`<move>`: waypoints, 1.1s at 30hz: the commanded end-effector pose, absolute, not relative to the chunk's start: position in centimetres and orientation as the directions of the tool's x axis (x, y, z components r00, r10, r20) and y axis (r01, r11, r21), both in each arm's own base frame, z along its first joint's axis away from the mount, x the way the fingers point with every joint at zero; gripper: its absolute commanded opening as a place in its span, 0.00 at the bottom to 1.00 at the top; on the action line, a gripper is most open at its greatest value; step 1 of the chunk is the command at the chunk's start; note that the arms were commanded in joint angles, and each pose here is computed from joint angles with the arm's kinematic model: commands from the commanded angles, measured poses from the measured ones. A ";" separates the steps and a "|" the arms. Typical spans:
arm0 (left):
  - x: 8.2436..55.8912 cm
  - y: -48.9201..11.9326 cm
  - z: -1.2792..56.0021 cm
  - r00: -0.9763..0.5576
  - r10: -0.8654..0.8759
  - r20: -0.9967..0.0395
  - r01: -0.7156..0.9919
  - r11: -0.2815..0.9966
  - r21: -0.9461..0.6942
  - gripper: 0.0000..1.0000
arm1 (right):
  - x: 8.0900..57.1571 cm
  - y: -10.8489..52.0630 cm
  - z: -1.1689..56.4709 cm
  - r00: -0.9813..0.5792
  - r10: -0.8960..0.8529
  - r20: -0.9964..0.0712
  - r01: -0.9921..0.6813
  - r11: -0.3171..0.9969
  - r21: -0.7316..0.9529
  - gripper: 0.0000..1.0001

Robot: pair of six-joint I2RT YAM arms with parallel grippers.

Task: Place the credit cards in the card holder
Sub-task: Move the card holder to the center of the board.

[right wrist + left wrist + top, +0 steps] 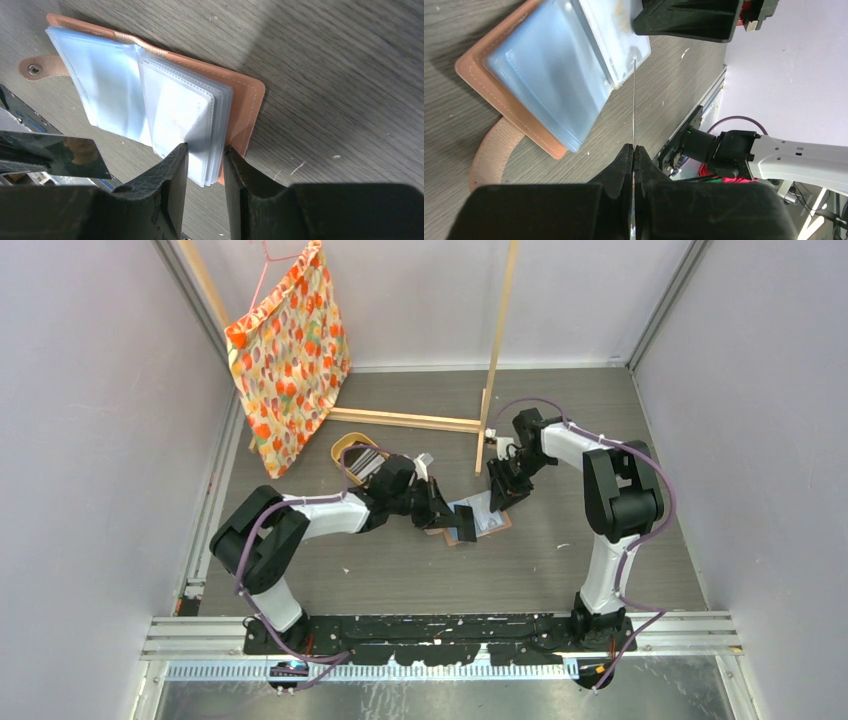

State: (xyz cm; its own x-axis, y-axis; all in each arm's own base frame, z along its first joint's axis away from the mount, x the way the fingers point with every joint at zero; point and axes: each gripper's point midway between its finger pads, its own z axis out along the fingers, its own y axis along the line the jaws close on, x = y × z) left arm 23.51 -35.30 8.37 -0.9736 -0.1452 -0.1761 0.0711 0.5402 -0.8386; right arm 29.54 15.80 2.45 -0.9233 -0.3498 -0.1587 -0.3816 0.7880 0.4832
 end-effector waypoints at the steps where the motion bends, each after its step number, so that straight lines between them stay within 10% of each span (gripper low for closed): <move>1: 24.0 -35.2 8.0 -0.969 -0.138 -0.206 0.092 0.571 -0.816 0.00 | 30.4 15.8 2.9 -0.912 -0.367 -0.186 -0.411 0.790 0.456 0.37; 6: 23.9 -35.4 9.4 -0.958 -0.123 -0.259 0.154 0.539 -0.828 0.00 | 32.2 15.7 8.2 -0.858 -0.329 -0.394 -0.493 0.743 0.453 0.45; 14: 22.8 -30.8 15.6 -0.831 -0.113 -0.544 0.381 0.598 -0.705 0.00 | 32.0 18.4 12.9 -0.498 -0.435 -0.750 -0.825 0.503 0.256 1.00; 22: 20.1 -26.2 17.0 -0.744 -0.141 -0.653 0.439 0.634 -0.637 0.00 | 29.2 20.7 10.1 -0.214 -0.649 -0.730 -0.977 0.138 0.163 0.99; 33: 17.5 -22.8 17.3 -0.693 -0.202 -0.691 0.445 0.635 -0.632 0.00 | 31.5 22.5 5.3 -0.198 -0.786 -0.586 -0.979 0.124 0.164 0.86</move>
State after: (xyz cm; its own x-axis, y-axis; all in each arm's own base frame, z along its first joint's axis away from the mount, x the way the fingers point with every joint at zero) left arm 17.47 -23.60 16.83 -0.7257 -0.1844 -0.6628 0.4346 0.6240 -0.6494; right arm 30.56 22.31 5.79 -0.2632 -0.7342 -0.6258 -0.9620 0.1510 0.2275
